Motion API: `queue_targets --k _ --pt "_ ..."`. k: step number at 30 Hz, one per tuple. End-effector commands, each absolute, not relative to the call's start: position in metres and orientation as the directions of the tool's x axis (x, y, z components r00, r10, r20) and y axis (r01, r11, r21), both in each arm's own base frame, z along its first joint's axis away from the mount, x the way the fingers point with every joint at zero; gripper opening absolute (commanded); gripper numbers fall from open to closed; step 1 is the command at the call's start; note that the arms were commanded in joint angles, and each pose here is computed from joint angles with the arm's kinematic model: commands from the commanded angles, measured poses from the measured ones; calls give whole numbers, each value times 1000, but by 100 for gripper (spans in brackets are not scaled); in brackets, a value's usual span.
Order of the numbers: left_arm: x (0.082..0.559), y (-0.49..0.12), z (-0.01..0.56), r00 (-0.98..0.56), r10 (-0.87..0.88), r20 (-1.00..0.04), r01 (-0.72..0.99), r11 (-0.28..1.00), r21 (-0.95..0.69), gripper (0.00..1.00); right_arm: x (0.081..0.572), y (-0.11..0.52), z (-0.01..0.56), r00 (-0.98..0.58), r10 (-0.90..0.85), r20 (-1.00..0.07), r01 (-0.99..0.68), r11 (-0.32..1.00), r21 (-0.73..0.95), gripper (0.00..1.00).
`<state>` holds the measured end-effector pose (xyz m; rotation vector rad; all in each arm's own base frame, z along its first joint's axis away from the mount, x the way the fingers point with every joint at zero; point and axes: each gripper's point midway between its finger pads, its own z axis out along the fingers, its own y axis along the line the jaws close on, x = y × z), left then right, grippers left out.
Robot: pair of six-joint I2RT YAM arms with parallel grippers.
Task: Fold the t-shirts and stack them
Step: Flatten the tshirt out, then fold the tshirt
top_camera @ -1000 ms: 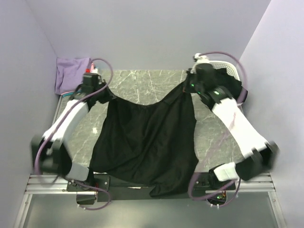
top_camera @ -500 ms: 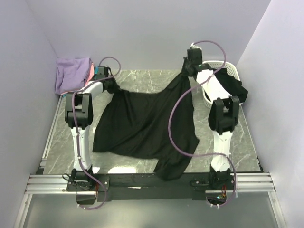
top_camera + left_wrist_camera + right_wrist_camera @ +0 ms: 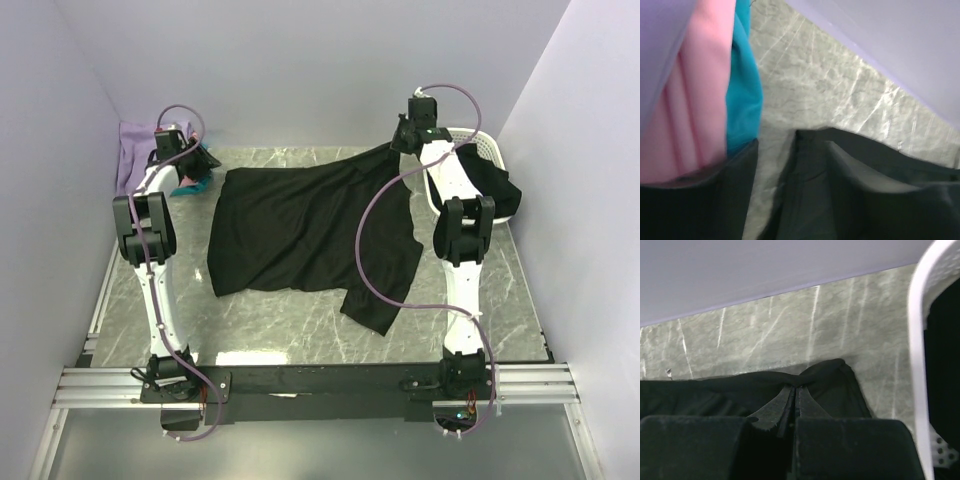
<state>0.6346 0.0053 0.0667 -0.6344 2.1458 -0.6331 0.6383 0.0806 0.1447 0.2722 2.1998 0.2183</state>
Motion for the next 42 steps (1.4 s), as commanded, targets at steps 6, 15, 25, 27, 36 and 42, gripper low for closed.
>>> queue_targets --k 6,15,25,27,36,42 --pt "648 -19 108 -527 -568 -633 -22 753 -658 56 653 98 162 -550 305 -778 33 938 344 0" --pt "671 -29 104 -540 -586 -604 -47 737 -674 100 645 104 168 -559 307 -770 6 930 367 0" --pt "655 -34 58 -630 -494 -599 -96 815 -571 100 641 106 173 -559 303 -771 -4 930 368 0" --pt "651 -34 49 -644 -469 -605 -114 840 -530 99 640 104 171 -561 303 -770 -1 930 367 0" --pt "644 -39 35 -678 -450 -581 -133 853 -505 53 634 102 162 -581 294 -759 11 935 354 0" --pt "646 -38 35 -681 -451 -577 -140 853 -502 2 636 102 168 -571 291 -768 8 937 349 0"
